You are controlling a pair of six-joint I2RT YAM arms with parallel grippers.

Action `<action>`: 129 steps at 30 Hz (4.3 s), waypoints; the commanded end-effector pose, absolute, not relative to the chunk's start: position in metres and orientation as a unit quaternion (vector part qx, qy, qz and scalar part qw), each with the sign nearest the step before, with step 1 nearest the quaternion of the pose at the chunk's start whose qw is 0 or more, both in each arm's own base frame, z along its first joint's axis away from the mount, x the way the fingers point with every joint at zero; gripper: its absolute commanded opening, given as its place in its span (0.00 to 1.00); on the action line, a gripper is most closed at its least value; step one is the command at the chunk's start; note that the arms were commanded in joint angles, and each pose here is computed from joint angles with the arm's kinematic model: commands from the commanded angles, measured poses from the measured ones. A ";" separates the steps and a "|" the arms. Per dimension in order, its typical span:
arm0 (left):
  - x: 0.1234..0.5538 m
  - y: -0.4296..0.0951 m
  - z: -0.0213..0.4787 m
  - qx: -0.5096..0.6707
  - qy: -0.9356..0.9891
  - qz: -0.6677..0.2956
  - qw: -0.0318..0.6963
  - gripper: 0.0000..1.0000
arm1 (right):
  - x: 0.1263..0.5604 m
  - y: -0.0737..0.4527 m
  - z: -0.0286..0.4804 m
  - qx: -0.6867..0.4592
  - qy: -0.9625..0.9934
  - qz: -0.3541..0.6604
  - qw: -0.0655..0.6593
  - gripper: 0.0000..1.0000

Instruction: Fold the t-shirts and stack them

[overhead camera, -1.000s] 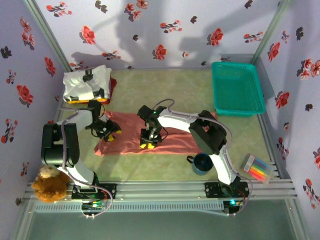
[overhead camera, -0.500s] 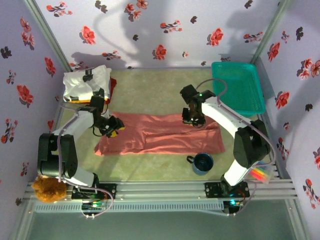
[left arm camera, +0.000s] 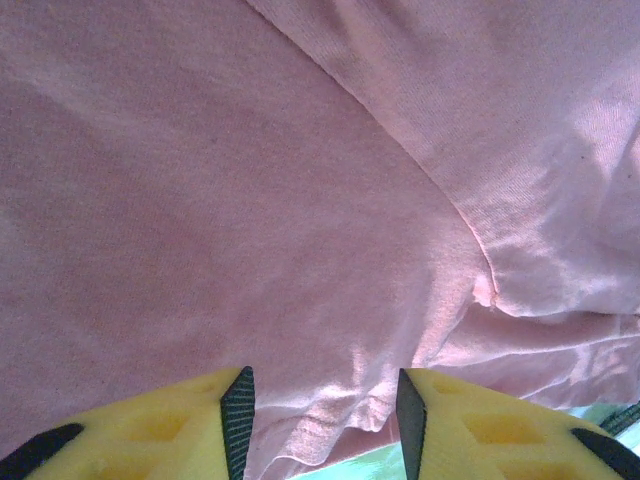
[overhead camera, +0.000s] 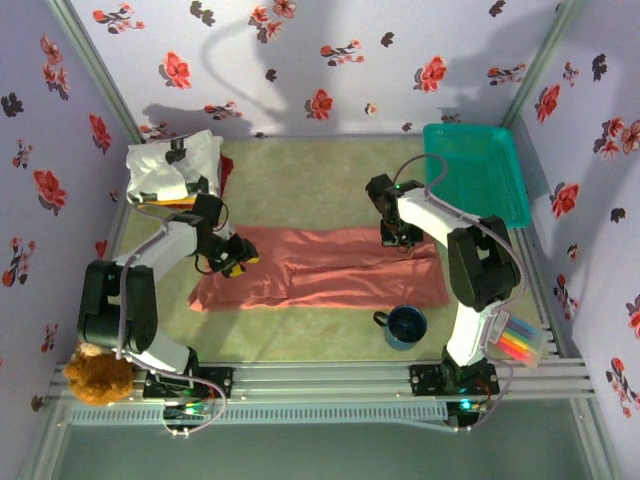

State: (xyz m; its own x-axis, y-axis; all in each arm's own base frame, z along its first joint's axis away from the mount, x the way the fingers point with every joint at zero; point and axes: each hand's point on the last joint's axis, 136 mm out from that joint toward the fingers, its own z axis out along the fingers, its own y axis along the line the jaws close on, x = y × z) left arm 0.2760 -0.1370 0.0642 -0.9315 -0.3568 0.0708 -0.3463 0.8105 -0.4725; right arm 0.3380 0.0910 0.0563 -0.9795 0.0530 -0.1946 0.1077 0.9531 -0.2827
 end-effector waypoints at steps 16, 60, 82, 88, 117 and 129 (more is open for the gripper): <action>0.271 -0.143 0.055 -0.183 0.955 -0.235 -0.004 0.44 | 0.283 0.037 0.035 0.076 0.968 -0.239 0.021 0.00; 0.488 -0.194 0.026 -0.073 0.979 -0.182 0.052 0.00 | 0.293 0.144 0.062 0.045 0.999 0.009 -0.012 0.00; 0.434 -0.186 0.021 -0.130 0.974 -0.178 0.047 0.00 | 0.294 0.180 0.033 0.032 0.998 0.046 -0.041 0.00; 0.448 -0.186 -0.005 -0.125 0.977 -0.168 0.043 0.00 | 0.292 0.193 0.016 0.026 0.996 0.065 -0.047 0.00; 0.524 -0.182 0.092 -0.151 0.951 -0.202 0.180 0.00 | 0.278 0.272 0.030 0.009 0.994 0.106 -0.034 0.00; 0.486 -0.171 0.152 -0.115 0.952 -0.212 0.191 0.00 | 0.247 0.309 0.005 -0.026 0.992 0.103 -0.070 0.00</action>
State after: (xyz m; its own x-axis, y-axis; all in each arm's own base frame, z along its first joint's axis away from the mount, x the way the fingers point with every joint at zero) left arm 0.4989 -0.1795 0.1051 -0.9092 -0.3224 -0.2636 -0.1895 0.8840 -0.4275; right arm 0.2608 0.2944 0.0188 -0.9949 -0.0573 0.0834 -0.0384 0.9762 0.2133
